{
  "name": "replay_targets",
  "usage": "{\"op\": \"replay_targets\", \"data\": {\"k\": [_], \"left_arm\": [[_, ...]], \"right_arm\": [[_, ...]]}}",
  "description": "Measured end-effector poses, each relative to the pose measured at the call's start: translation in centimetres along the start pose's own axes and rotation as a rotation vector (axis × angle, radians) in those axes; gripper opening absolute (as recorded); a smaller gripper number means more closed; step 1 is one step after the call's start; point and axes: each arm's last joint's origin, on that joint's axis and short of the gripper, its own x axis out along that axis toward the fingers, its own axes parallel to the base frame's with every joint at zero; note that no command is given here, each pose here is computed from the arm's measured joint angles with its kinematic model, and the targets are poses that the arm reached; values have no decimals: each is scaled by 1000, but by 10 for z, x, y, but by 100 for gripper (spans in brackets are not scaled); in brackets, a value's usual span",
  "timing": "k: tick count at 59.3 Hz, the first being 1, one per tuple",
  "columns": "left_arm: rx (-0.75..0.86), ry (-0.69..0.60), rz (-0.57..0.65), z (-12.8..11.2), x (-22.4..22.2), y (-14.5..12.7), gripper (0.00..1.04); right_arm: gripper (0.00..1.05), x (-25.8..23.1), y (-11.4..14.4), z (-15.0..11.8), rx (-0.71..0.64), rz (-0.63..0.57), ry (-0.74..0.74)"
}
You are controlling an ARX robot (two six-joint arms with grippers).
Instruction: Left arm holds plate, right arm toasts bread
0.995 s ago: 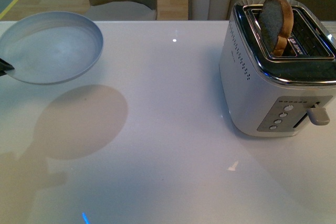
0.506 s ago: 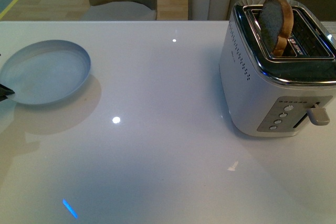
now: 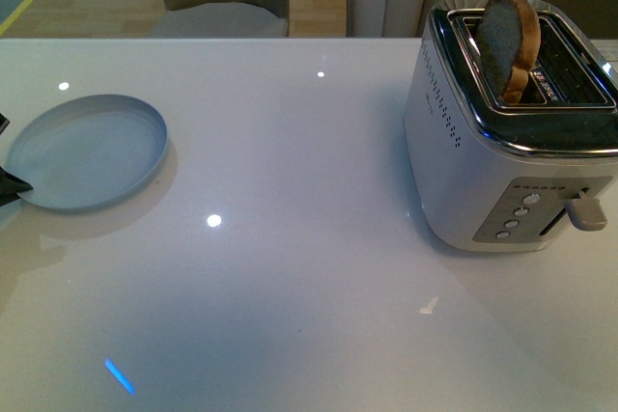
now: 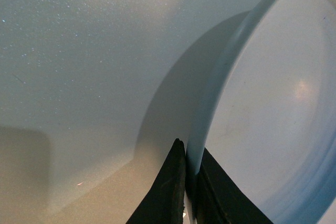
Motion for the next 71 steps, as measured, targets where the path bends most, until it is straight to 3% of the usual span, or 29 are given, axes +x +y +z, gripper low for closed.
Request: {"op": "replay_targets", "data": {"k": [18,48,52,71], "left_arm": [[14,3,1,0,0,1,4],[26,1,-10,1,-7,-3,83],[33,-8,-17,-1,-15,-6,98],[117,-129,-133,-7,-81,-46,98]], "right_arm": [[96,0,0,0,0,0,0],[96,0,0,0,0,0,0],[96,0,0,0,0,0,0],[96,0,0,0,0,0,0]]}}
